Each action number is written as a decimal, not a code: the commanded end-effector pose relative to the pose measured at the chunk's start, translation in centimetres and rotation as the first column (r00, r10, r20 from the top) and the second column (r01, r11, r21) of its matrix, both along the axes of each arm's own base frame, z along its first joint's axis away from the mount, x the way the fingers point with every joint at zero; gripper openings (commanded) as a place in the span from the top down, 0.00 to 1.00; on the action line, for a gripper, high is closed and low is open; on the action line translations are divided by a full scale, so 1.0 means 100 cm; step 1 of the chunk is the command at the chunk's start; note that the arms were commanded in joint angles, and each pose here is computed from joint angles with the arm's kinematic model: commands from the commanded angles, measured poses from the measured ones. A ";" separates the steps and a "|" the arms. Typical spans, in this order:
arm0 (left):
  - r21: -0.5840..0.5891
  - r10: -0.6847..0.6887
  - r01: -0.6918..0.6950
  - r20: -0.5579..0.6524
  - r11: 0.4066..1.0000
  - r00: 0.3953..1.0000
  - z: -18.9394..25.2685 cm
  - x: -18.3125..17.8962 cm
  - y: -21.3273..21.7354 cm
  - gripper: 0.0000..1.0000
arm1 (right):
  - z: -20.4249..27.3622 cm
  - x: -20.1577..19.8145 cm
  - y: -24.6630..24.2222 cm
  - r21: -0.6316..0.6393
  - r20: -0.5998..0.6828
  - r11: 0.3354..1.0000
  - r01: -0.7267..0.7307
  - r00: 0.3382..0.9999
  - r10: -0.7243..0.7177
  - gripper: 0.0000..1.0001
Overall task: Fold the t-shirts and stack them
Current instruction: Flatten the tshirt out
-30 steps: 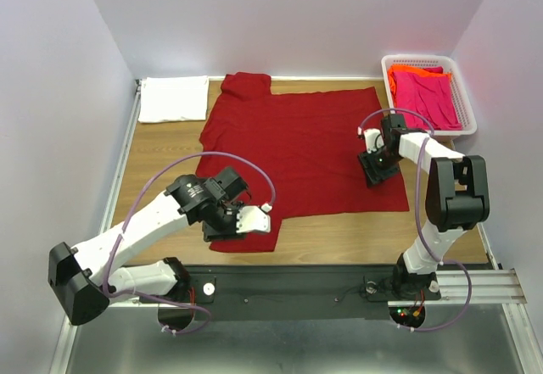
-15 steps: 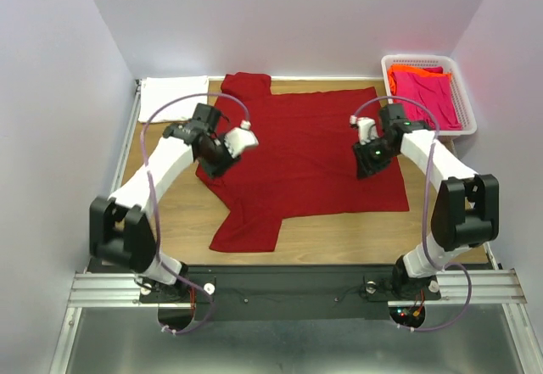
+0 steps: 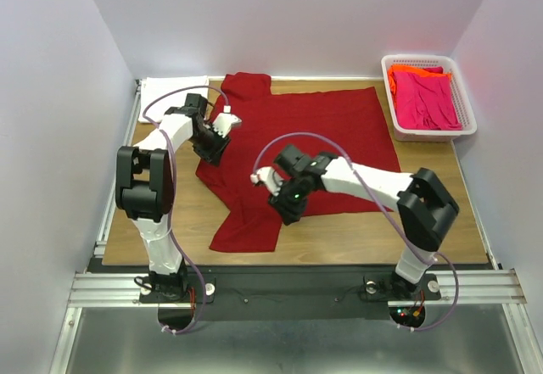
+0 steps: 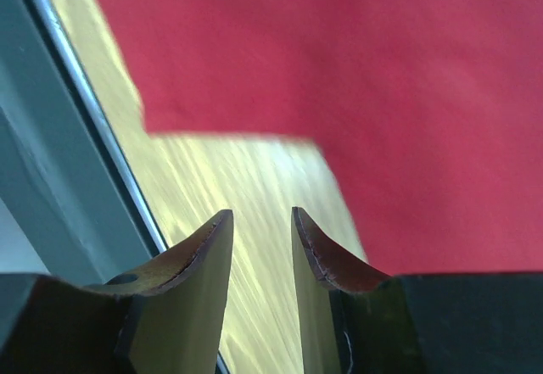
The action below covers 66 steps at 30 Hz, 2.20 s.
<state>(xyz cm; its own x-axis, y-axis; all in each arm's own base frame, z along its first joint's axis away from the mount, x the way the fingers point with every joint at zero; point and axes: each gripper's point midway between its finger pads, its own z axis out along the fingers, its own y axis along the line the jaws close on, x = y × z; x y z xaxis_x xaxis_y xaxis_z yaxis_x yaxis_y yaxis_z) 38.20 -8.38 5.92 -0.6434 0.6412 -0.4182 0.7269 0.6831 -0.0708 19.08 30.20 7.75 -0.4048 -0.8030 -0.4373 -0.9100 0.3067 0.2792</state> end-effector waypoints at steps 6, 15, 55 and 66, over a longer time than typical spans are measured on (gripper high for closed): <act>-0.038 0.014 -0.014 -0.003 0.999 1.000 -0.002 -0.003 -0.007 0.56 | 0.000 -0.028 0.080 0.056 0.079 0.986 -0.156 0.985 0.152 0.60; 0.003 0.061 -0.061 -0.033 0.998 0.998 -0.017 -0.007 0.011 0.56 | -0.051 -0.053 0.069 -0.042 0.025 0.974 -0.221 0.975 0.222 0.62; 0.094 -0.242 0.243 -0.027 0.965 0.970 -0.016 -0.122 -0.012 0.53 | 0.011 0.099 -0.122 -0.017 0.154 0.920 0.392 0.910 -0.385 0.55; 0.166 -0.271 0.263 0.027 0.950 0.962 0.015 -0.111 0.006 0.53 | 0.001 0.129 -0.201 -0.085 0.187 0.845 0.527 0.842 -0.506 0.56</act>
